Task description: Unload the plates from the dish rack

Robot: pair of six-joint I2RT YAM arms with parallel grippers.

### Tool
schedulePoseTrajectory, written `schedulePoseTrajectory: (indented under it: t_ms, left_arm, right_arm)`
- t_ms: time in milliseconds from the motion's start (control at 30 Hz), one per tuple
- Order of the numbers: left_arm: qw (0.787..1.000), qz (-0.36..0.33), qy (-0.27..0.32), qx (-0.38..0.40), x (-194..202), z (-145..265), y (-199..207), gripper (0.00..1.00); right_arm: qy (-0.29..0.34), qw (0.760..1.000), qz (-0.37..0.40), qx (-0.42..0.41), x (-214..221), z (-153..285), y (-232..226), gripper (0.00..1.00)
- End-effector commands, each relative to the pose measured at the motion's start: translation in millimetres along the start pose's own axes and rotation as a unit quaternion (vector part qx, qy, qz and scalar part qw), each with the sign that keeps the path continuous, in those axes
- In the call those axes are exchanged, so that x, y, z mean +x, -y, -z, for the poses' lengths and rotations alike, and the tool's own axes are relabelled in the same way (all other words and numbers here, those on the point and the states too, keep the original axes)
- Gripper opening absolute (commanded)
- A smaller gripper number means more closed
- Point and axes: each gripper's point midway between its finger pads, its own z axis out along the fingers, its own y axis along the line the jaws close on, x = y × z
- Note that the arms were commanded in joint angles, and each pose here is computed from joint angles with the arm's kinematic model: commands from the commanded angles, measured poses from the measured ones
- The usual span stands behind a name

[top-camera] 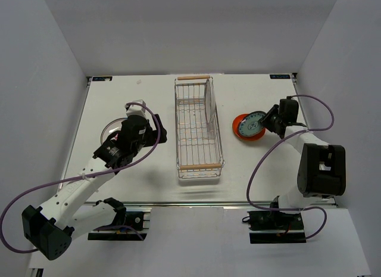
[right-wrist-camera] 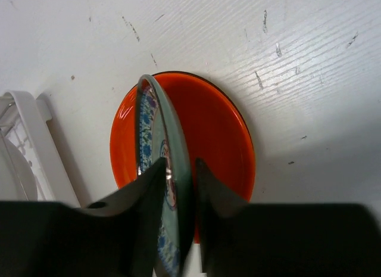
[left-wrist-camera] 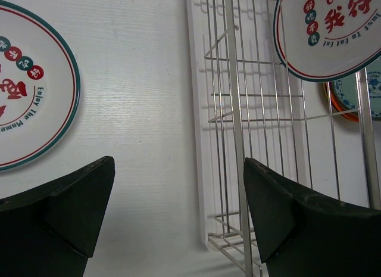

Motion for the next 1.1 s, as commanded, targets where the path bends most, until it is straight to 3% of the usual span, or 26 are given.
schedulePoseTrajectory:
  t_ms: [0,100,367,400,433,800,1067]
  left_arm:
    - [1.0,0.002,0.001,0.005,-1,5,0,0.98]
    - [1.0,0.003,0.003,0.006,-3,6,1,0.98]
    - [1.0,0.001,-0.005,0.006,-1,3,2,0.98]
    - [1.0,0.001,-0.007,0.004,0,1,2,0.98]
    - [1.0,0.001,-0.006,0.001,-2,2,2,0.98]
    - [0.999,-0.007,0.025,0.033,-35,8,23,0.98]
    - [0.997,-0.033,0.038,0.058,-69,-7,55,0.98]
  right_arm:
    - [0.025,0.999,-0.006,-0.026,-18,-5,-13,0.36]
    - [0.013,1.0,-0.009,-0.024,-12,-9,-9,0.53]
    - [-0.019,1.0,-0.011,-0.022,5,-18,-7,0.78]
    - [-0.025,1.0,-0.007,-0.016,9,-18,-4,0.87]
    - [-0.019,1.0,-0.004,-0.008,5,-17,-2,0.89]
    - [-0.013,0.994,0.075,0.082,3,-9,0,0.89]
    - [-0.003,0.98,0.066,0.188,-7,6,30,0.89]
